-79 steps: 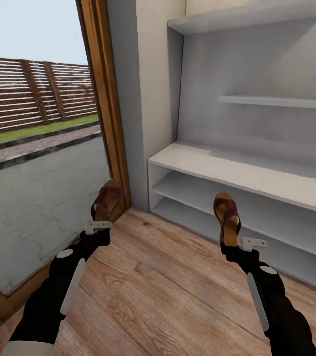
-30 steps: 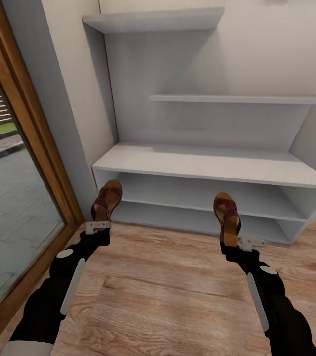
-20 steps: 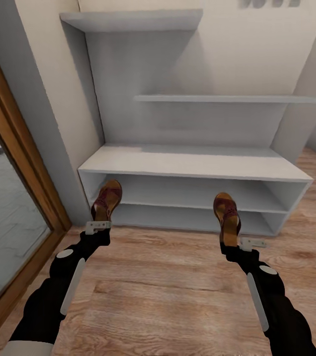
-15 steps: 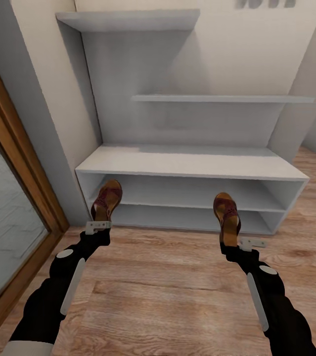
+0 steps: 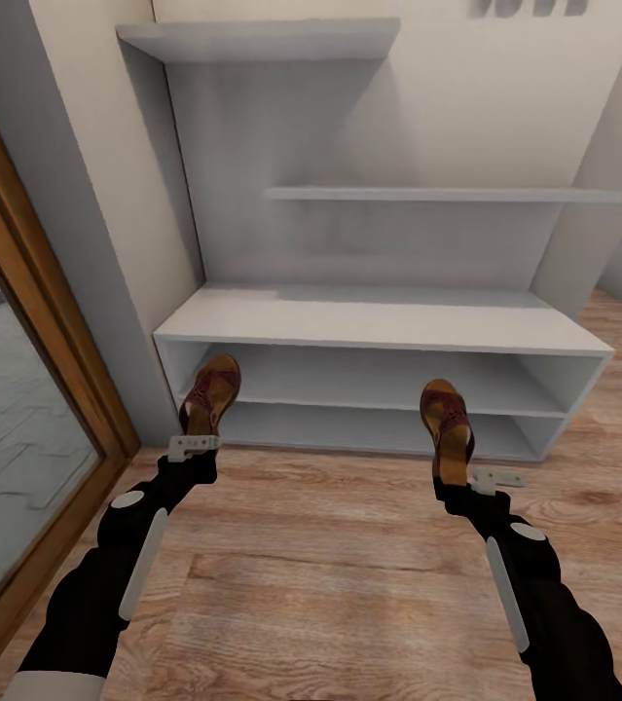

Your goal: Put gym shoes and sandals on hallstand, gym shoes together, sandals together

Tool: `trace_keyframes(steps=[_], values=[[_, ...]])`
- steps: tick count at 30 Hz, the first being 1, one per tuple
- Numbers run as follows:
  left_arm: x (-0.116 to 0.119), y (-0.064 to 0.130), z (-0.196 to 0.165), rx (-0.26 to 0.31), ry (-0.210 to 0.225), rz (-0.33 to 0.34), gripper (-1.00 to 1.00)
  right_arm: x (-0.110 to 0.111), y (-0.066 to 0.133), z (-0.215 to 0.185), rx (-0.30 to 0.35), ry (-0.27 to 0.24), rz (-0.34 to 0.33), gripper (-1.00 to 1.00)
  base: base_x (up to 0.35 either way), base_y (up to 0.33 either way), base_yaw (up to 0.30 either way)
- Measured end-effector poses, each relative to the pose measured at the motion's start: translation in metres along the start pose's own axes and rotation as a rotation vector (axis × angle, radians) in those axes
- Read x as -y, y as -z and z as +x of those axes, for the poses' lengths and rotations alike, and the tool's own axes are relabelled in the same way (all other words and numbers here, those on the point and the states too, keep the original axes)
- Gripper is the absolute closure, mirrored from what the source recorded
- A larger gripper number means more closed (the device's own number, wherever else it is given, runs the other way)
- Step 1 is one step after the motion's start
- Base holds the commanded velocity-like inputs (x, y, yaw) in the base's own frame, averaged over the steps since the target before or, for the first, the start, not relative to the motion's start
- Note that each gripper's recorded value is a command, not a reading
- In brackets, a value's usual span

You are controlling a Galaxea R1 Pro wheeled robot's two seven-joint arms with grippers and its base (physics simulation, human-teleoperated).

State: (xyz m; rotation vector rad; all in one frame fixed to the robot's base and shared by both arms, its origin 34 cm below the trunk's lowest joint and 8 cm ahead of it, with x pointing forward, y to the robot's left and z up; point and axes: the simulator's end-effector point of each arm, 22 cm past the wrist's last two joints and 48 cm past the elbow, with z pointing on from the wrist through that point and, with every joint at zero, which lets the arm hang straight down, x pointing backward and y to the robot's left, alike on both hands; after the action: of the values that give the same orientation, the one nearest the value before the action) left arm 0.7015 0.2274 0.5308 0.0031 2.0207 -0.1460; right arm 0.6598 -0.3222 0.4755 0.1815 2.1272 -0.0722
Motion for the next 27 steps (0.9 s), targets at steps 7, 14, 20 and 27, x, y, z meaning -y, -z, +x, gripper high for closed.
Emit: trace_keyframes(steps=[7,14,20,27], values=[[0.000,-0.001,0.002,-0.004,0.000,-0.001,1.00,0.002,0.000,0.001,-0.003,-0.004,0.004,1.00,0.000,0.000,0.000],[0.001,-0.001,0.003,-0.006,-0.002,0.001,1.00,0.001,0.000,0.000,-0.001,-0.007,0.002,1.00,0.000,0.000,0.000],[0.013,-0.005,0.018,-0.040,-0.015,0.023,1.00,0.020,0.000,-0.001,0.002,-0.023,0.034,1.00,0.000,0.000,0.000],[0.019,-0.007,0.025,-0.055,-0.021,0.032,1.00,0.226,0.049,0.031,0.007,-0.335,0.414,1.00,0.000,0.000,0.000]])
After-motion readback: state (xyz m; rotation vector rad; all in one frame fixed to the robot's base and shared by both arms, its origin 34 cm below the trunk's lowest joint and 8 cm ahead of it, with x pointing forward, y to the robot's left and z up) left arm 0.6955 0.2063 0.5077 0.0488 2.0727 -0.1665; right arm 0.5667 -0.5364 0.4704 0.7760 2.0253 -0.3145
